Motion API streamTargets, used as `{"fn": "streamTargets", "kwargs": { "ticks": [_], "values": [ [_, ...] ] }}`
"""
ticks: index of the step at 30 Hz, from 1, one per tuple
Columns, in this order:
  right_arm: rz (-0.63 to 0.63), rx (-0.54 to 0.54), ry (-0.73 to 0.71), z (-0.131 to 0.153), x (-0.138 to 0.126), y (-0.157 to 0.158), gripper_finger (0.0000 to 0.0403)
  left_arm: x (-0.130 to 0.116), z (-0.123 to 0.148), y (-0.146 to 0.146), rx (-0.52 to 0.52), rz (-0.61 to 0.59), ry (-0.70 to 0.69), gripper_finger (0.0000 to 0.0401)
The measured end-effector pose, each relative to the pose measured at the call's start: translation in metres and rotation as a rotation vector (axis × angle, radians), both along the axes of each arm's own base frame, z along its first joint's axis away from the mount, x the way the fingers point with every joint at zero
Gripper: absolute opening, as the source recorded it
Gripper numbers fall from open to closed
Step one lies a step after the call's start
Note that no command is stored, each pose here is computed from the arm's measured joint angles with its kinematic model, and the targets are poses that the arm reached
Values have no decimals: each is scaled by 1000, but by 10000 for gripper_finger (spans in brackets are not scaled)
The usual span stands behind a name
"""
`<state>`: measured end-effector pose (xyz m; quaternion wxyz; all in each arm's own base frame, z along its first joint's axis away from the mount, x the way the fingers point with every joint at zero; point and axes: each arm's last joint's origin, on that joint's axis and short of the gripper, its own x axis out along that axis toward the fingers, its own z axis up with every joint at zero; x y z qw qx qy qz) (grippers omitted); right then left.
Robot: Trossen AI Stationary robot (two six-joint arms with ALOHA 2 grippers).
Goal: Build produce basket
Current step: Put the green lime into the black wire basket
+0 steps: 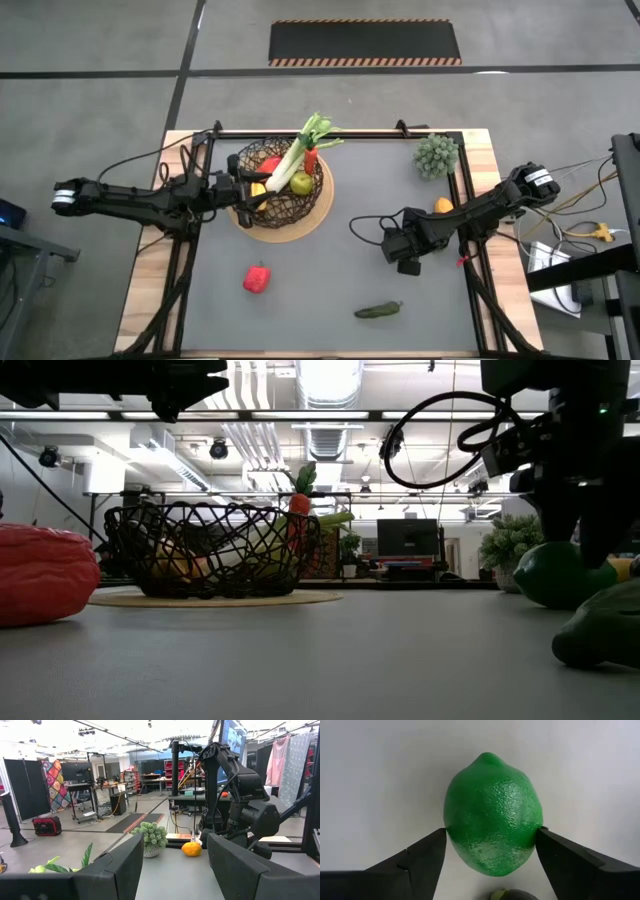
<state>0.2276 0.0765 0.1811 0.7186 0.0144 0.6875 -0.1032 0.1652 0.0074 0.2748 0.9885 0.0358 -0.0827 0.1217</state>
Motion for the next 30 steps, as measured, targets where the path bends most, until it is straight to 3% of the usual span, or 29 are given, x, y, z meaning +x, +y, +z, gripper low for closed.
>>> {"fn": "streamTargets", "kwargs": {
  "ticks": [10, 19, 24, 30],
  "values": [
    [-5, 0, -17, 0, 1, 0, 210, 0, 0, 0, 0, 0, 0, 202],
    [-64, 19, -62, 7, 0, 0, 200, 0, 0, 0, -7, -1, -2, 202],
    [-93, -33, -292, 24, 4, 1, 199, 0, 0, 0, -12, -2, -8, 202],
    [-48, -161, -712, 46, 13, 6, 199, 0, 1, 0, -63, -12, -26, 202]
  ]
}}
